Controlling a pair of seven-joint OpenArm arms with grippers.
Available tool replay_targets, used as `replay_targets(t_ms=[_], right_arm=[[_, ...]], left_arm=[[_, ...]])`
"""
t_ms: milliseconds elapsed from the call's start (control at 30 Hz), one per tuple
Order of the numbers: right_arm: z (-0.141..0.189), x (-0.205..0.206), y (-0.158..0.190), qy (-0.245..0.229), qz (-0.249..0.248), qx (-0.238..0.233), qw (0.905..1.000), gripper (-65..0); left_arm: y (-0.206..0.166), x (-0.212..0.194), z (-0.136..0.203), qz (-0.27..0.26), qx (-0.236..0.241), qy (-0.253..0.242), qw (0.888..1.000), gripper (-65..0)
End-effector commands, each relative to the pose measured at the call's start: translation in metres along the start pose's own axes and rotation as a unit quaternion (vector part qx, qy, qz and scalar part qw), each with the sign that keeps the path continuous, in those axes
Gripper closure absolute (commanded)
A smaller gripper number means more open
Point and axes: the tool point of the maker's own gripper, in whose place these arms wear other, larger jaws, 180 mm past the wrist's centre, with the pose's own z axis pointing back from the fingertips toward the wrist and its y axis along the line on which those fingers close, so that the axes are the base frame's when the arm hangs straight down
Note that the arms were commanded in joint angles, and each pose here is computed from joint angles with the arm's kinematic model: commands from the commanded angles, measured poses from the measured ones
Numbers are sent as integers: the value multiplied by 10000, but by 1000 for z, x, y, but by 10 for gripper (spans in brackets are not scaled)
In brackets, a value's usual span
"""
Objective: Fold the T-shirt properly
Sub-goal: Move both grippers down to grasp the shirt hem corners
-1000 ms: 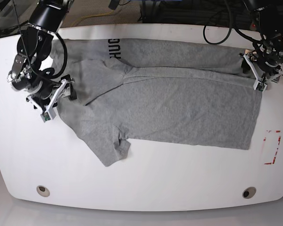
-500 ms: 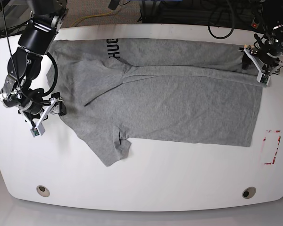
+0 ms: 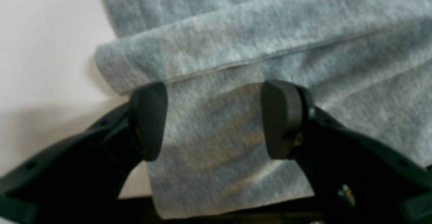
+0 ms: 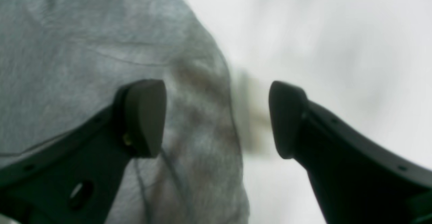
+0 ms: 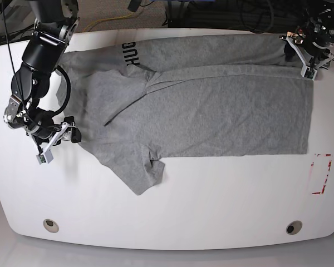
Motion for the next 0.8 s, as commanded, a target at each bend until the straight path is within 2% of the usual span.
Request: replay_targets(t_ms=[0, 233, 533, 767], right_arm=[[2, 25, -13, -330, 34, -141, 9993, -458], [-25, 29, -26, -300, -110, -273, 9991, -460], [-50, 32, -23, -385, -472, -36, 9981, -460], [-70, 37, 17, -419, -515, 337, 9972, -460]], left_arm=[[2, -29, 8, -283, 113, 698, 9971, -408], [16, 9, 23, -479, 448, 219, 9976, -408], [37, 75, 30, -584, 863, -572, 9929, -408], [55, 112, 33, -573, 1145, -958, 9871, -410]])
